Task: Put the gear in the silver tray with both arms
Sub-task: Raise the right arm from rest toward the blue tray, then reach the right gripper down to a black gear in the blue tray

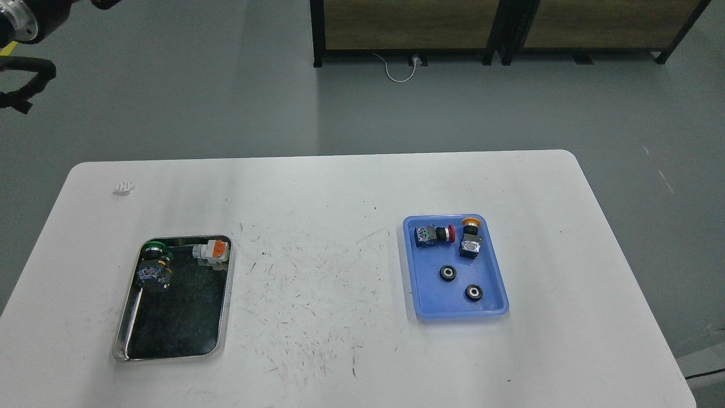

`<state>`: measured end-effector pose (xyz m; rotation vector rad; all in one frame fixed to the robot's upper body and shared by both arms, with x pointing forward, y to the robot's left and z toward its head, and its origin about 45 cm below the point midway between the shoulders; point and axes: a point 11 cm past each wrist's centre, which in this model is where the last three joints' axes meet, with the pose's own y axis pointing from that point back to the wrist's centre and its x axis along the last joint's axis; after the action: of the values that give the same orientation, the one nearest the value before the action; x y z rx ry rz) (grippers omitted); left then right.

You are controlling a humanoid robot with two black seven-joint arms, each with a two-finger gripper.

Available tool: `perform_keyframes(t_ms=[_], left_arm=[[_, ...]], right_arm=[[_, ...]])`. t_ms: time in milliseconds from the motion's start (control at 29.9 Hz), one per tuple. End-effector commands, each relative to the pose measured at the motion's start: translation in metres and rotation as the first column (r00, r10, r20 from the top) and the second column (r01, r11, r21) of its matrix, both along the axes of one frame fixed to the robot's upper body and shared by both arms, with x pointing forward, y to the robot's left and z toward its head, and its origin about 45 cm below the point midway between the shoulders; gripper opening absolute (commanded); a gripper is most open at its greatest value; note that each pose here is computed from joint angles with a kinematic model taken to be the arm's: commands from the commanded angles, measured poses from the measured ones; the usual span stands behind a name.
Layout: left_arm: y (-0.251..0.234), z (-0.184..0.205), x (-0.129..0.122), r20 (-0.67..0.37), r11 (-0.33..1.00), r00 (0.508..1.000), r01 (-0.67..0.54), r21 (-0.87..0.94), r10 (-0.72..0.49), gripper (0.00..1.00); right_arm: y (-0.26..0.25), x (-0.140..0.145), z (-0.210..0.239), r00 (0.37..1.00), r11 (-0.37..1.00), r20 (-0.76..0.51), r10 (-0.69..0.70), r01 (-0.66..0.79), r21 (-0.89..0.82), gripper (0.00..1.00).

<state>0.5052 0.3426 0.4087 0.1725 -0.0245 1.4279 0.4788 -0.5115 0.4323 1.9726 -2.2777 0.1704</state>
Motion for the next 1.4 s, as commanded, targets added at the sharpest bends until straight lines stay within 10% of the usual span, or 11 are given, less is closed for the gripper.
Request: perform_keyframes(t_ms=[0,669,1371], left_arm=[[-0.005,-0.001,-0.002,-0.007,1.0,1.0,0.026,0.016,-0.026,0.99],[0.043,0.005,-0.019,0.062,0.997,0.995,0.079,0.012,-0.08,0.99],[0.14,-0.045,-0.092,-0.082,0.987,0.996,0.06,0.152,-0.048,0.98]], right_arm=[[0.002,-0.001,0.003,0.999,0.999,0.0,0.032,-0.032,-0.008,1.0],[0.056,-0.005,-0.051,0.958,0.963,-0.107,0.267,-0.268,0.004,0.99],[0.175,-0.073,-0.218,0.586,0.721,-0.571,0.575,-0.693,0.014,0.99]])
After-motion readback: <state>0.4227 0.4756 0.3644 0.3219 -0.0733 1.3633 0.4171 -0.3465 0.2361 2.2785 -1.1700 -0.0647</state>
